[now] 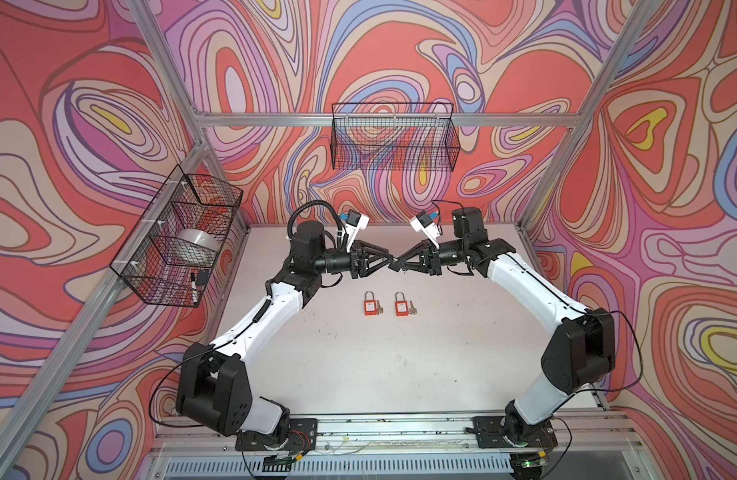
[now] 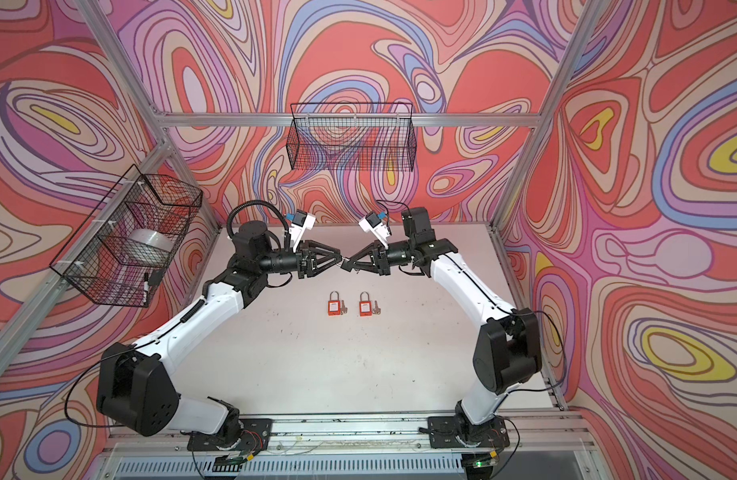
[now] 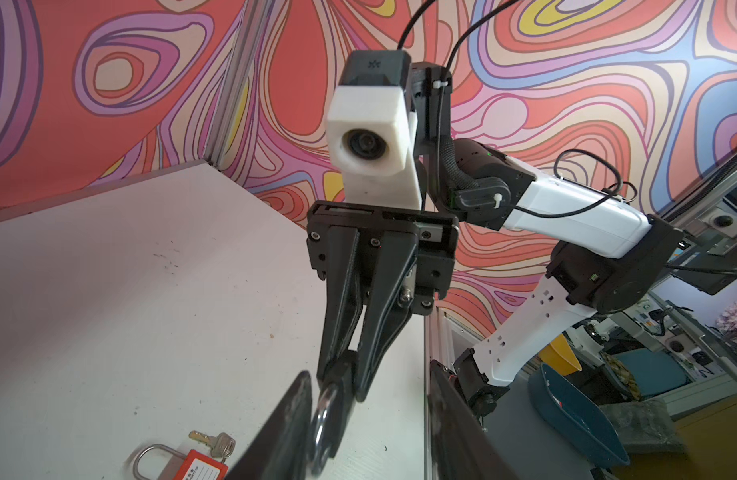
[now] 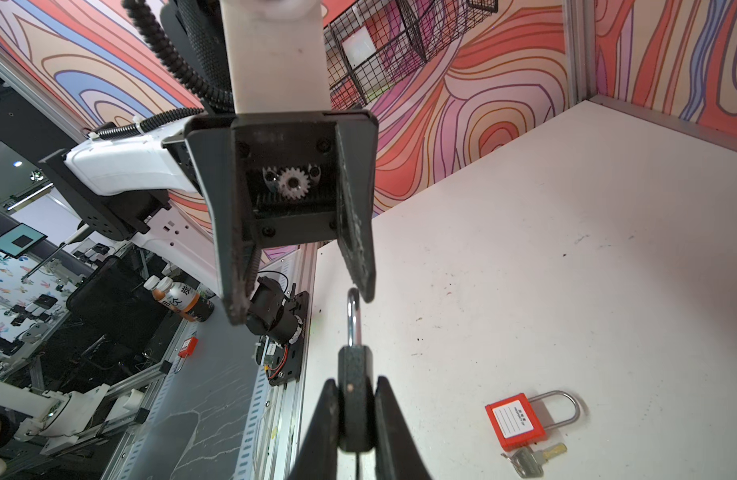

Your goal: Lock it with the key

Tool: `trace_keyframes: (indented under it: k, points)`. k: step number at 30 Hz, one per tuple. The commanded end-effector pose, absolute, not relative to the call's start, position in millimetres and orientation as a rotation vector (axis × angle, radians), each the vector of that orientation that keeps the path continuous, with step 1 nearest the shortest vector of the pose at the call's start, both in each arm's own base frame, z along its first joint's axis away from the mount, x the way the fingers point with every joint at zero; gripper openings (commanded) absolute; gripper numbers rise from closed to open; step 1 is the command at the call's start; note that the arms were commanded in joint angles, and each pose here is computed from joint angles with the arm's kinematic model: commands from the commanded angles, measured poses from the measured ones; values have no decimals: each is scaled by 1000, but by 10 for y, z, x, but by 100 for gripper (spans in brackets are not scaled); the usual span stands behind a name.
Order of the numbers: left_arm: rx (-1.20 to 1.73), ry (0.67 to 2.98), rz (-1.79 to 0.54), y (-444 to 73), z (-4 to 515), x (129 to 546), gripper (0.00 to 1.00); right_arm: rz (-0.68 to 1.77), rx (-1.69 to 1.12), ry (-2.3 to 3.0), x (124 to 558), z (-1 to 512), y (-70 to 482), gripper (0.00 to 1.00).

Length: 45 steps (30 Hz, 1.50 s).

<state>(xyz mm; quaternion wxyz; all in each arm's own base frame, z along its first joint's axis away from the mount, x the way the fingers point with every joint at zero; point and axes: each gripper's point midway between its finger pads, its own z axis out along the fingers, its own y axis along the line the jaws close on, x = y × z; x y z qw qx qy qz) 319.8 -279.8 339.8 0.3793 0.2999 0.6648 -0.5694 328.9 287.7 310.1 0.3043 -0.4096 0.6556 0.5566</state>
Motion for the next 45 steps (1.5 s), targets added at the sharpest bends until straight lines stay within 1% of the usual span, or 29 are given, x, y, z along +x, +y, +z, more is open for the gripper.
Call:
trace_keyframes:
  k: [1,5,7,12,20,26,30,40,45]
  points:
    - [803,1649,-1465,-2808,3522,3098,52,1432,-1087,1694,3287,3213,2837,0]
    - [799,1662,-1469,-2808,3484,3102,54,1448,-1085,1680,3278,3248,2836,0]
    - [797,1666,-1455,-2802,3464,3107,57,1441,-1084,1677,3280,3262,2828,0]
    - [782,1675,-1399,-2758,3437,3157,68,1426,-1073,1686,3258,3250,2777,0]
    - [762,1663,-1389,-2744,3474,3198,70,1411,-1050,1706,3234,3209,2677,0]
    - [737,1663,-1427,-2748,3443,3207,70,1422,-1045,1705,3215,3207,2652,0]
    - [729,1678,-1443,-2773,3364,3198,66,1433,-1033,1678,3244,3254,2663,0]
    - [724,1667,-1474,-2860,3360,3231,59,1501,-1005,1615,3266,3378,2693,0]
    - [719,1657,-1486,-2881,3373,3261,58,1526,-1014,1614,3228,3380,2695,0]
